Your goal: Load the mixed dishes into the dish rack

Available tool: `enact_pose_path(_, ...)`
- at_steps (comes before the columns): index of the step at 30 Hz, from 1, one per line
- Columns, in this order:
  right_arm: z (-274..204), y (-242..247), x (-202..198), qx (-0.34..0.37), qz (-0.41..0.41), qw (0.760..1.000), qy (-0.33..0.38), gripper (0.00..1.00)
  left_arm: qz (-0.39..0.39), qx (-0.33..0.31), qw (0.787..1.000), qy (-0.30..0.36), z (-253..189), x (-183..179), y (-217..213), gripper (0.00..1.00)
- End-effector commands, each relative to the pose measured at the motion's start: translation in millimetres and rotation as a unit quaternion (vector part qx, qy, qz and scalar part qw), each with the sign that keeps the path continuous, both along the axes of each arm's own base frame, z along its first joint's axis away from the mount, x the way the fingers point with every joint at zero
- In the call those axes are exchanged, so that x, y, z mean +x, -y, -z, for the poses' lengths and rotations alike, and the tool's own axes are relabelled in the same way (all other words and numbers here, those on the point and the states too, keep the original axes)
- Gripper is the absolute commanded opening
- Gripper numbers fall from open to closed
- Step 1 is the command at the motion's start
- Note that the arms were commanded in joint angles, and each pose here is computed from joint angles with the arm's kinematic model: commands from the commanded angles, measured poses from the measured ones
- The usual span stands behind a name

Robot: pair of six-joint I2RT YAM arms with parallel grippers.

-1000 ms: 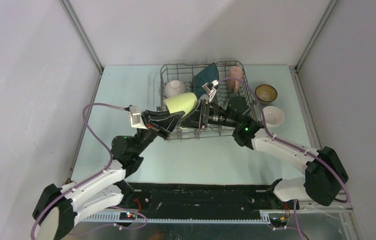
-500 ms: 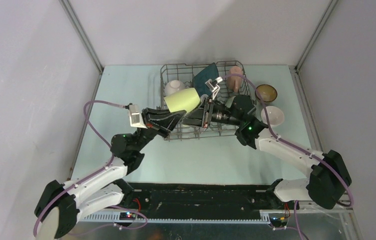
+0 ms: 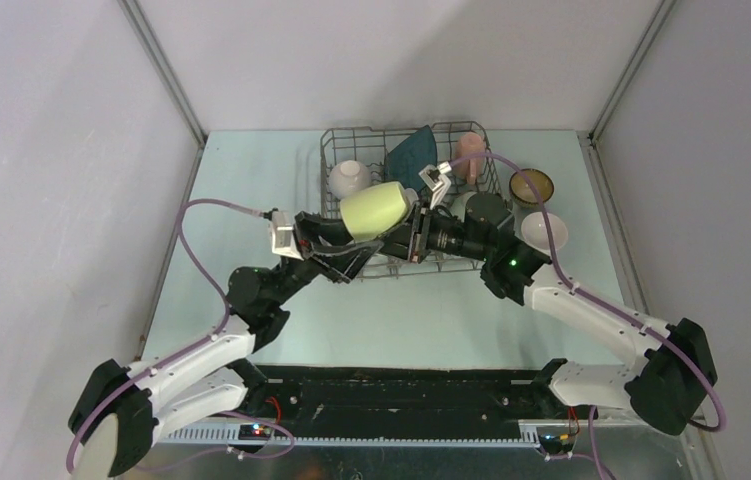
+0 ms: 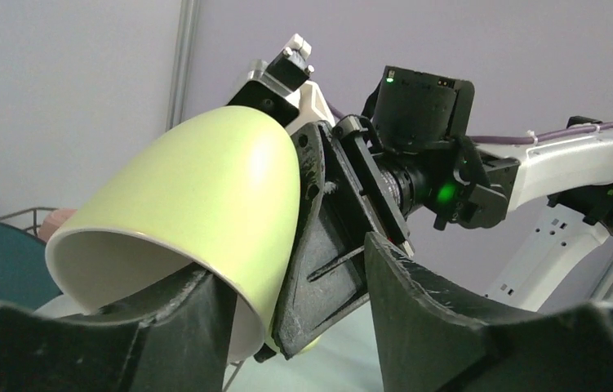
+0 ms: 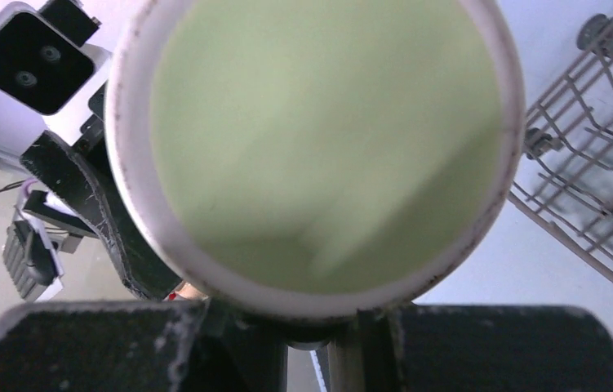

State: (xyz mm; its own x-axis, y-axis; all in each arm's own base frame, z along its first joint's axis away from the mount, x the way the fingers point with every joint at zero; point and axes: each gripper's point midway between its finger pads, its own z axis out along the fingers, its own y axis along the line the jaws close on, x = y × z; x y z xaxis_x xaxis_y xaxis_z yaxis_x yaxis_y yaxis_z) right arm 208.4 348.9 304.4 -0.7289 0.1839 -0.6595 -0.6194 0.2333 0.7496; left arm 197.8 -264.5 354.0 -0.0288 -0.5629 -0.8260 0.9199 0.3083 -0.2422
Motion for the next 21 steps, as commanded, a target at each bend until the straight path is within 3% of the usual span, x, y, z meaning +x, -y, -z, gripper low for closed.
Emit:
enact_pose_path(1,1.6,16.2,20.6,-0.034,0.059,0.997,0.022,0.00,0.009,-0.030,0.998,0.058,-25.5,-23.5,-11.4,0.64)
enact_pose_path(8,0.3,35.4,35.6,-0.049,0.114,0.992,0.029,0.00,-0.065,0.012,0.998,0.016,10.0,-19.6,-37.8,0.79)
enact_pose_path(9,2.7,38.3,37.2,-0.056,0.121,0.991,0.027,0.00,-0.081,0.038,0.996,-0.014,23.8,-12.5,-39.5,0.82)
enact_pose_path(14,23.2,51.8,54.5,-0.099,0.176,0.979,0.018,0.00,-0.161,0.080,0.982,-0.054,20.3,-7.6,-71.7,0.89)
enact_pose_path(17,31.2,57.6,60.5,-0.118,0.199,0.973,0.019,0.00,-0.220,0.110,0.959,-0.142,37.0,5.9,-92.5,0.98)
enact_pose_path(18,31.3,59.1,61.7,-0.122,0.204,0.971,0.025,0.00,-0.250,0.135,0.941,-0.184,56.1,12.0,-102.6,0.99)
enact_pose_path(21,31.1,63.9,67.0,-0.154,0.234,0.959,0.045,0.00,-0.290,0.144,0.917,-0.234,55.3,16.6,-119.1,1.00)
